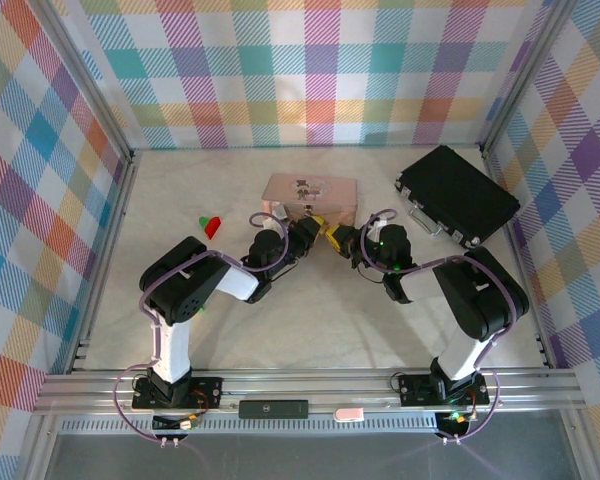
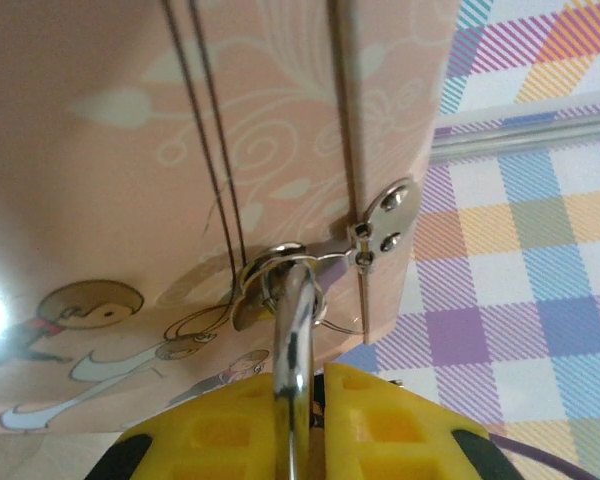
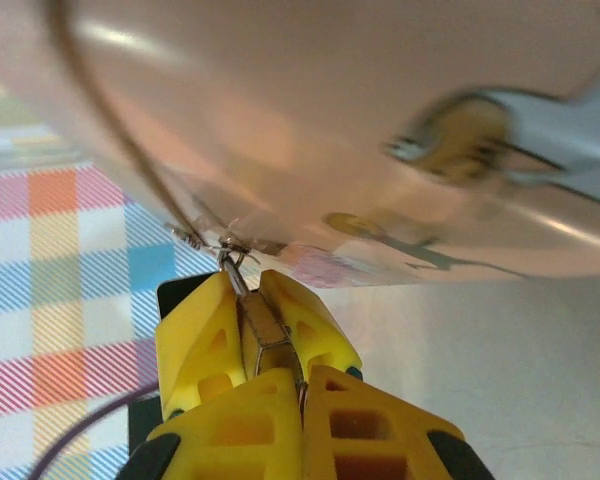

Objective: Unlock the padlock with the key

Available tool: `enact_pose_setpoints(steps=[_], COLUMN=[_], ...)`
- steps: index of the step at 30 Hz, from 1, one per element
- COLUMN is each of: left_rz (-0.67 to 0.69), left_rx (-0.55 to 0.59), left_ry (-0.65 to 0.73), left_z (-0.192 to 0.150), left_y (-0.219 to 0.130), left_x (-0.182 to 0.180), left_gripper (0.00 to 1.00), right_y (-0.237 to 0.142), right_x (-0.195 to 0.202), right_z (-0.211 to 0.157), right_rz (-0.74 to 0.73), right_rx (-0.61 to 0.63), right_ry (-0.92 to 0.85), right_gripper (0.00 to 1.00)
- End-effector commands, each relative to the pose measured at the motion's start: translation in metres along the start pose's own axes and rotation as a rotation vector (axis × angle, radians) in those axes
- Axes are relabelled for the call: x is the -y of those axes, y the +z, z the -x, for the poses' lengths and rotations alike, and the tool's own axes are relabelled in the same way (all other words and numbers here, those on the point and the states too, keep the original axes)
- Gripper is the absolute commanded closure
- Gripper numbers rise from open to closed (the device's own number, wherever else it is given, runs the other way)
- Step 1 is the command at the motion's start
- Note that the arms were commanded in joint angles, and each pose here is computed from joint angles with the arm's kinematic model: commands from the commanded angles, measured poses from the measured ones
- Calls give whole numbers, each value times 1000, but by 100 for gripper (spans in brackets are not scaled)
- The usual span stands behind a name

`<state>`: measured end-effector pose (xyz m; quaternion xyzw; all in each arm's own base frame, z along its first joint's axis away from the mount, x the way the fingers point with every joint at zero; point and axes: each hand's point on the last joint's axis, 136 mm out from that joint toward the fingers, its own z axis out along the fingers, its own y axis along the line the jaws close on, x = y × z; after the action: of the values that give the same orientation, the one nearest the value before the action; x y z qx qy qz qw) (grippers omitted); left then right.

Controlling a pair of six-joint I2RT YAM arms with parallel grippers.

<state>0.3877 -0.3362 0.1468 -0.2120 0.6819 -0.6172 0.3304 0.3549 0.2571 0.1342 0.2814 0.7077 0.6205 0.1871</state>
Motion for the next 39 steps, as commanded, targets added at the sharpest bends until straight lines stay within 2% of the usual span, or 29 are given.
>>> enact_pose_setpoints(steps=[1, 6, 9, 13, 16, 19, 23, 26, 31, 33, 39], left_rz=[-216, -238, -219, -201, -201, -213, -235, -213, -151, -143, -91], left_rx=[-202, -264, -253, -262, -262, -250, -229, -198, -113, -91, -32], left_ry=[178, 310, 353, 360, 368, 372, 380, 365, 275, 257, 144], left_z=[-46, -62, -63, -67, -68, -65, -61, -55, -38, -32, -12], left_y=[2, 1, 3, 9, 11, 14, 14, 14, 13, 12, 10], left_x=[55, 47, 35, 22, 20, 27, 40, 37, 26, 28, 13], left_gripper=[100, 100, 100, 100, 100, 100, 100, 100, 100, 100, 100], right_y=[-3, 0, 0, 1, 4, 6, 9, 11, 7, 3, -21], right_x=[-38, -64, -82, -81, -86, -86, -75, -63, -48, -34, -5], right_z=[6, 2, 3, 10, 13, 11, 8, 3, -7, -9, -5], right_rz=[124, 190, 203, 233, 276, 254, 226, 178, 102, 32, -241], right_rx=[40, -39, -46, -21, -34, -41, -46, -78, -149, -145, -117], right_ry=[264, 686, 734, 785, 796, 775, 707, 619, 384, 288, -64], right_gripper=[100, 100, 100, 100, 100, 100, 100, 98, 79, 71, 57])
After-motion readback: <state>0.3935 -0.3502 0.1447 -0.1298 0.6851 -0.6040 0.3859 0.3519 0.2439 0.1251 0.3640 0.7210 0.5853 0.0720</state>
